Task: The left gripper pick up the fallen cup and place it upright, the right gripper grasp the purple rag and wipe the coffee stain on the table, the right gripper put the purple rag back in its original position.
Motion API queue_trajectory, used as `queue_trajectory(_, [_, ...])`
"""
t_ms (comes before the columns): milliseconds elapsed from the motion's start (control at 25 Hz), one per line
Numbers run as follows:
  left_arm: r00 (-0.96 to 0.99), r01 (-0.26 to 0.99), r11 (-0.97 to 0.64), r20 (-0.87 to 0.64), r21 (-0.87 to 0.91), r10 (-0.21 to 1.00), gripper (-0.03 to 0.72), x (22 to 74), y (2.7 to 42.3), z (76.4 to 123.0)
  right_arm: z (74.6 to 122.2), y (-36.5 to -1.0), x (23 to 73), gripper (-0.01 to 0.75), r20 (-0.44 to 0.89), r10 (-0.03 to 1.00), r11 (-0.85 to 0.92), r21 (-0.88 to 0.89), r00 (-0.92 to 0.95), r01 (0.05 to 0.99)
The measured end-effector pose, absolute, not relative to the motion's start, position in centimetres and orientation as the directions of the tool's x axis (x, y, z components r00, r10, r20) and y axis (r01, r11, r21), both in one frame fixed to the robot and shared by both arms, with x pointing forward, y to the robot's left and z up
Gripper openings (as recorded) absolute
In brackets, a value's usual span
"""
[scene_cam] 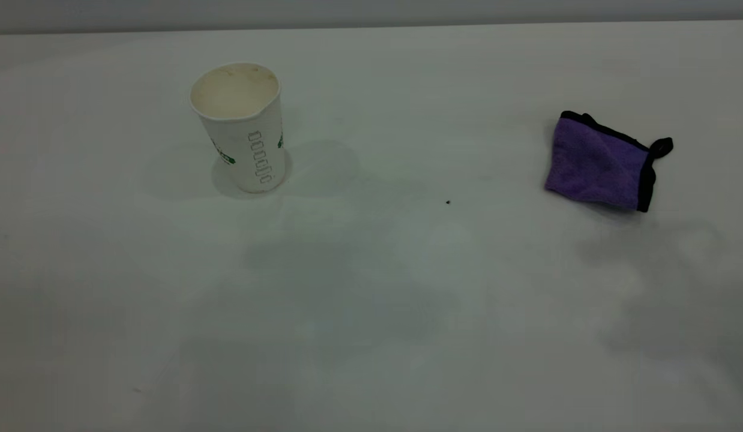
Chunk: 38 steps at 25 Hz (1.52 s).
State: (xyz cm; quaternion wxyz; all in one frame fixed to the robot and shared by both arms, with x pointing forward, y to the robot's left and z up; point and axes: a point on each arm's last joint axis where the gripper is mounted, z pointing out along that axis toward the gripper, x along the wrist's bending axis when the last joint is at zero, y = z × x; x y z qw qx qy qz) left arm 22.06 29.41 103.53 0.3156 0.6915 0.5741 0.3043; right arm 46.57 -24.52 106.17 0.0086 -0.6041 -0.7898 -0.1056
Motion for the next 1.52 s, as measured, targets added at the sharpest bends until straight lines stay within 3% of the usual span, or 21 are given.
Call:
queue_trajectory(200, [0.154,0.602,-0.14,0.057,0.786,0.986,0.469,22.1,29.4,103.5,106.2,-26.2,41.2,0.399,0.071,0.975,0.195,0.199,-0.212,0.96])
queue_trajectory(560, [0.155,0.602,-0.141,0.058,0.786,0.986,0.469,22.1,29.4,103.5,103.1,-27.9,31.6,0.399,0.067,0.979,0.165,0.31,-0.195,0.936])
queue_trajectory(760, [0.155,0.602,-0.141,0.058,0.786,0.986,0.469,22.1,29.4,103.5,103.8,-28.5,28.1,0.399,0.061,0.979,0.137,0.52,-0.196,0.843])
queue_trajectory(920, [0.155,0.602,-0.141,0.058,0.786,0.986,0.469,22.1,29.4,103.5,104.1,-28.7,27.3,0.399,0.062,0.979,0.104,0.668,-0.194,0.737])
queue_trajectory(1520, [0.156,0.602,-0.14,0.057,0.786,0.986,0.469,22.1,29.4,103.5,103.6,-28.8,26.5,0.399,0.062,0.98,0.091,0.701,-0.187,0.708])
